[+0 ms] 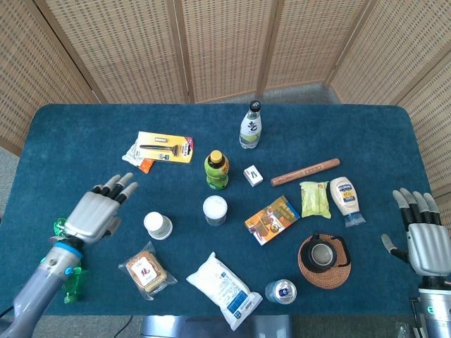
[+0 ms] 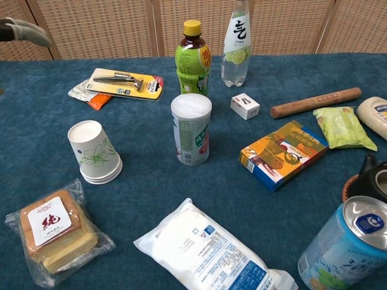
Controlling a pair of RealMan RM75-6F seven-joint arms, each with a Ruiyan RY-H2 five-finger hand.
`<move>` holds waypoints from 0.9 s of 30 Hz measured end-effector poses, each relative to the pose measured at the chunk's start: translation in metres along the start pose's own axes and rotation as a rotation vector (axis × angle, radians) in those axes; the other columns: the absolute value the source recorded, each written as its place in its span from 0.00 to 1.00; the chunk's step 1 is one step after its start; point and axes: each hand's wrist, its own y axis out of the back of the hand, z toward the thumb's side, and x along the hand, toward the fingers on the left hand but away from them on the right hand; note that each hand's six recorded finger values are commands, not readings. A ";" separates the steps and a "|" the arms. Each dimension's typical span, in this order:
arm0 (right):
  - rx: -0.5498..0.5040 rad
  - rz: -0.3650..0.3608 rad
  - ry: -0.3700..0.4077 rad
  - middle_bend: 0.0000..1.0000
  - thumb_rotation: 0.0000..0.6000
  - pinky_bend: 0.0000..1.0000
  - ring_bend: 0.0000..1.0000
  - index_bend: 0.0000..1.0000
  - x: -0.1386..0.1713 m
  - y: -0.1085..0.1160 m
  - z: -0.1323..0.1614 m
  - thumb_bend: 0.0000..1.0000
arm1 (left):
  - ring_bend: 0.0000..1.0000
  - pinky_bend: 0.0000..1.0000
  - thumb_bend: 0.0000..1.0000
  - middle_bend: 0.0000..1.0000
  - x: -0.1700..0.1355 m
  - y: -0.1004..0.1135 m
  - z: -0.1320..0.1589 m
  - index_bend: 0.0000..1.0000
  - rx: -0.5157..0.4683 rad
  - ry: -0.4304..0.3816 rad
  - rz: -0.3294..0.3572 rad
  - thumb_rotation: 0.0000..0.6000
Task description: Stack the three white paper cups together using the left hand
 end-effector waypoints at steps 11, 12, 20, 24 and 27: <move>0.005 0.010 0.000 0.00 1.00 0.00 0.00 0.00 0.000 -0.003 0.000 0.31 | 0.00 0.22 0.50 0.00 -0.079 -0.027 -0.075 0.00 -0.109 0.131 0.133 1.00; 0.006 0.011 0.000 0.00 1.00 0.00 0.00 0.00 0.001 -0.003 0.000 0.31 | 0.00 0.20 0.50 0.00 -0.088 -0.031 -0.083 0.00 -0.119 0.150 0.145 1.00; -0.001 0.004 -0.005 0.00 1.00 0.00 0.00 0.00 0.000 -0.001 -0.001 0.31 | 0.00 0.14 0.50 0.00 -0.133 -0.044 -0.108 0.00 -0.257 0.246 0.234 1.00; -0.002 0.008 -0.009 0.00 1.00 0.00 0.00 0.00 0.000 -0.001 -0.002 0.31 | 0.00 0.14 0.50 0.00 -0.141 -0.045 -0.115 0.00 -0.266 0.264 0.259 1.00; 0.000 0.009 -0.006 0.00 1.00 0.00 0.00 0.00 0.000 -0.002 -0.002 0.31 | 0.00 0.14 0.51 0.00 -0.142 -0.044 -0.118 0.00 -0.260 0.268 0.262 1.00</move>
